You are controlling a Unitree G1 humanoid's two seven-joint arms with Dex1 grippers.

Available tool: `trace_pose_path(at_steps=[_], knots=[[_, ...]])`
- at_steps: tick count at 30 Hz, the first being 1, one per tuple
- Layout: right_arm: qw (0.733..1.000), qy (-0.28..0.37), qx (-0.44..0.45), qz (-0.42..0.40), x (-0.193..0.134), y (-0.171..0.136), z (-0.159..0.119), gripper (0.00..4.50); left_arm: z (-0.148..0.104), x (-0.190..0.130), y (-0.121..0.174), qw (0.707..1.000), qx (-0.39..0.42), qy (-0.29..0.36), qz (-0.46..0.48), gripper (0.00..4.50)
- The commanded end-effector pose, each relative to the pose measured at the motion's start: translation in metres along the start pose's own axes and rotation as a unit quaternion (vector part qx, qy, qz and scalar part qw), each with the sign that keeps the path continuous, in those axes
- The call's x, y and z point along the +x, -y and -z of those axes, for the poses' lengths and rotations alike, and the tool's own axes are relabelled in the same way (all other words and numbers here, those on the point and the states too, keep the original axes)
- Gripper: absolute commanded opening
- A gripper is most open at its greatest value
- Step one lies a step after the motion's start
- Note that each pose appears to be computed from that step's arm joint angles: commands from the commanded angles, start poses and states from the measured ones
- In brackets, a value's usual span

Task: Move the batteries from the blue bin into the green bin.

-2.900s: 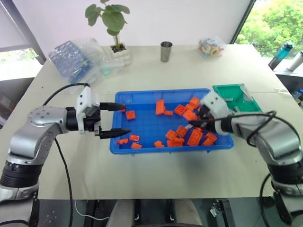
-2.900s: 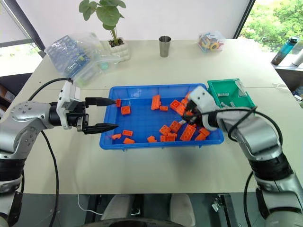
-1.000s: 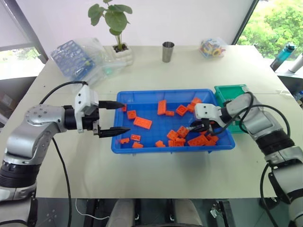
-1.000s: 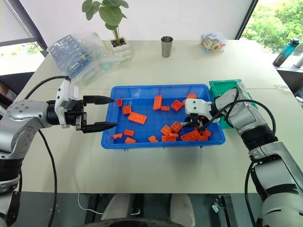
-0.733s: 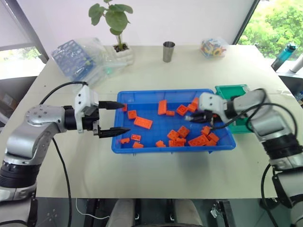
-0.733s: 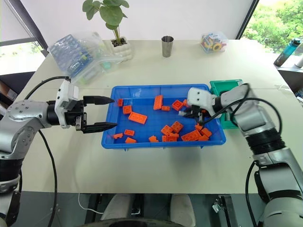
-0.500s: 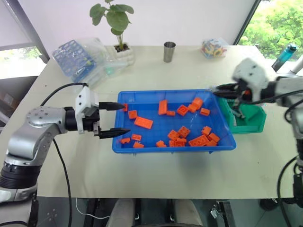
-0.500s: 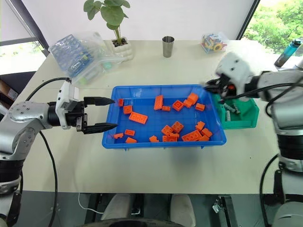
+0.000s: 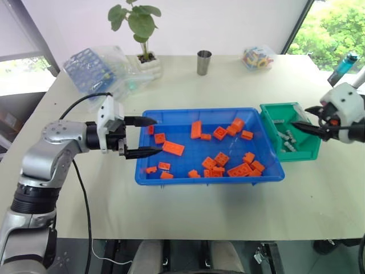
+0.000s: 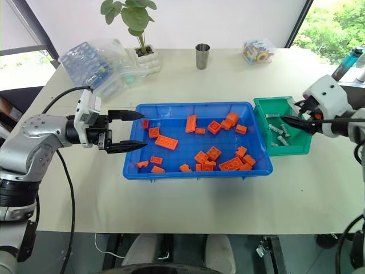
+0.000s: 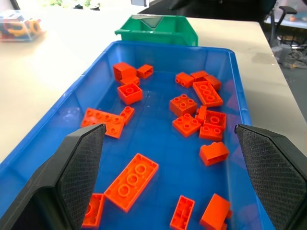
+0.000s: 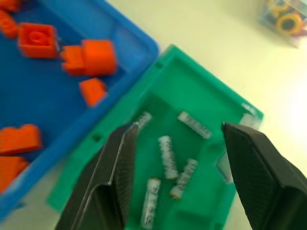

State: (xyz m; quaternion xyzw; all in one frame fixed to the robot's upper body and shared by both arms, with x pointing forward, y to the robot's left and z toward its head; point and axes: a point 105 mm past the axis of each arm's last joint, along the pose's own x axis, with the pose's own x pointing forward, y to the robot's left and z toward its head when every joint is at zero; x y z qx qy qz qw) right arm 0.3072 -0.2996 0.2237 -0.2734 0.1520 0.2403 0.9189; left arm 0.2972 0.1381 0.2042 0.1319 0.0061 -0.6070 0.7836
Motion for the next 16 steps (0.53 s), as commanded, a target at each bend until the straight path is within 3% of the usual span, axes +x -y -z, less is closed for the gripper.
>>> trace_pose_path(at_steps=[1,9,16], knots=[[0.998,0.048,-0.023,-0.028,-0.034,-0.003,-0.02,2.89,-0.01,-0.008,-0.003,1.0,0.018,0.008,-0.009,4.5],[0.997,0.023,0.021,-0.069,-0.084,-0.004,0.025,2.89,-0.019,-0.049,-0.016,0.999,-0.008,0.002,-0.054,4.5],[0.997,0.017,0.021,-0.076,-0.08,-0.009,0.036,2.89,-0.018,-0.064,-0.019,0.998,-0.012,-0.011,-0.067,4.5]])
